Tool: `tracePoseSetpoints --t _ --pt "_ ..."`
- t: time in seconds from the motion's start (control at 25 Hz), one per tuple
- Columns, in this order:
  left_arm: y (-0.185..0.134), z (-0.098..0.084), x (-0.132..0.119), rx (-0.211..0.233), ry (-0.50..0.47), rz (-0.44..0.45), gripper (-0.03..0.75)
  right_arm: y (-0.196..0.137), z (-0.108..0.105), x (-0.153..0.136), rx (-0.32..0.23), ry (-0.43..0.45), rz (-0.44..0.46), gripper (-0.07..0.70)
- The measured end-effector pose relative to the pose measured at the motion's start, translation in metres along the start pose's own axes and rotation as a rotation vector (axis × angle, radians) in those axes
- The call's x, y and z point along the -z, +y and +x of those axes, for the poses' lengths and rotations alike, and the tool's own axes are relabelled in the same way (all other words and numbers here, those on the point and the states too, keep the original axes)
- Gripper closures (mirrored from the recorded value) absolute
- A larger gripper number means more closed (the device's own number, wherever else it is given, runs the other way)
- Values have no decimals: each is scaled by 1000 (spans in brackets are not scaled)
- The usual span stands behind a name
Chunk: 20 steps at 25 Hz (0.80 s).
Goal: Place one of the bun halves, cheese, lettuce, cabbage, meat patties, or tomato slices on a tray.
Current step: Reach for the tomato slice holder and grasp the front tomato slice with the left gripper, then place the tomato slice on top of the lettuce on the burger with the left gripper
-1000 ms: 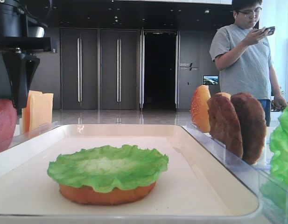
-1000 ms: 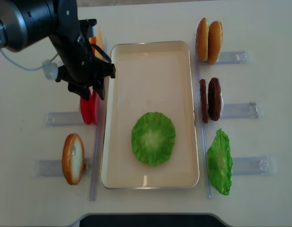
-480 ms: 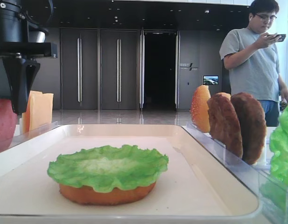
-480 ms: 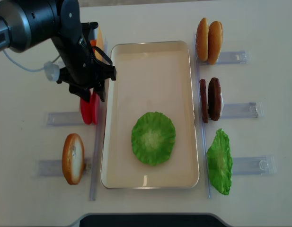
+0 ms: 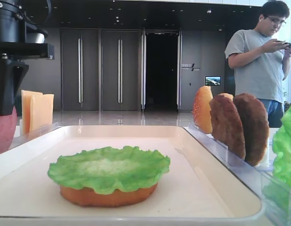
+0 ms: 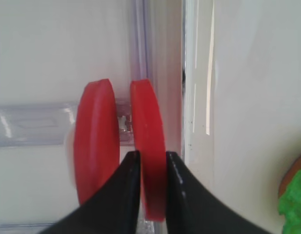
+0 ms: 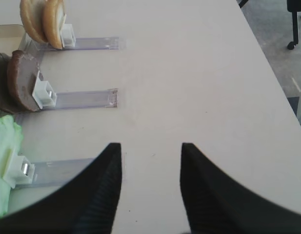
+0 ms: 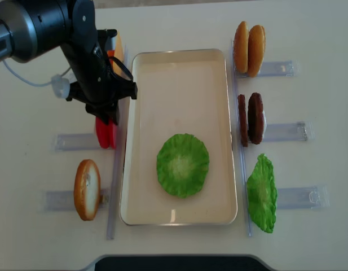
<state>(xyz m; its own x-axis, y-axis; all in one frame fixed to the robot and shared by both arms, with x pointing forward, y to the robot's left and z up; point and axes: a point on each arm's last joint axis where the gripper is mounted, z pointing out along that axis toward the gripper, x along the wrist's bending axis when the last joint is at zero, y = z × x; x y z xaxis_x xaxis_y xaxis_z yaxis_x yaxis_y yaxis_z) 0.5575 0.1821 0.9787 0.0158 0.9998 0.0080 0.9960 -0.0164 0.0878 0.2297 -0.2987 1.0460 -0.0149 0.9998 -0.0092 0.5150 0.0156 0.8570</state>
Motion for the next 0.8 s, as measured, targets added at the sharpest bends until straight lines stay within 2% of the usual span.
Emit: tracePoseSetpoints --t 0.12,0.48,0.8 --pt "-1 1 0 -7 14 10 653 0 0 0 1 0 0 325" --pt "-3 3 4 -23 25 16 653 0 0 0 1 0 0 325" --pt "-13 8 42 -19 -3 -64 654 0 0 0 1 0 0 325"
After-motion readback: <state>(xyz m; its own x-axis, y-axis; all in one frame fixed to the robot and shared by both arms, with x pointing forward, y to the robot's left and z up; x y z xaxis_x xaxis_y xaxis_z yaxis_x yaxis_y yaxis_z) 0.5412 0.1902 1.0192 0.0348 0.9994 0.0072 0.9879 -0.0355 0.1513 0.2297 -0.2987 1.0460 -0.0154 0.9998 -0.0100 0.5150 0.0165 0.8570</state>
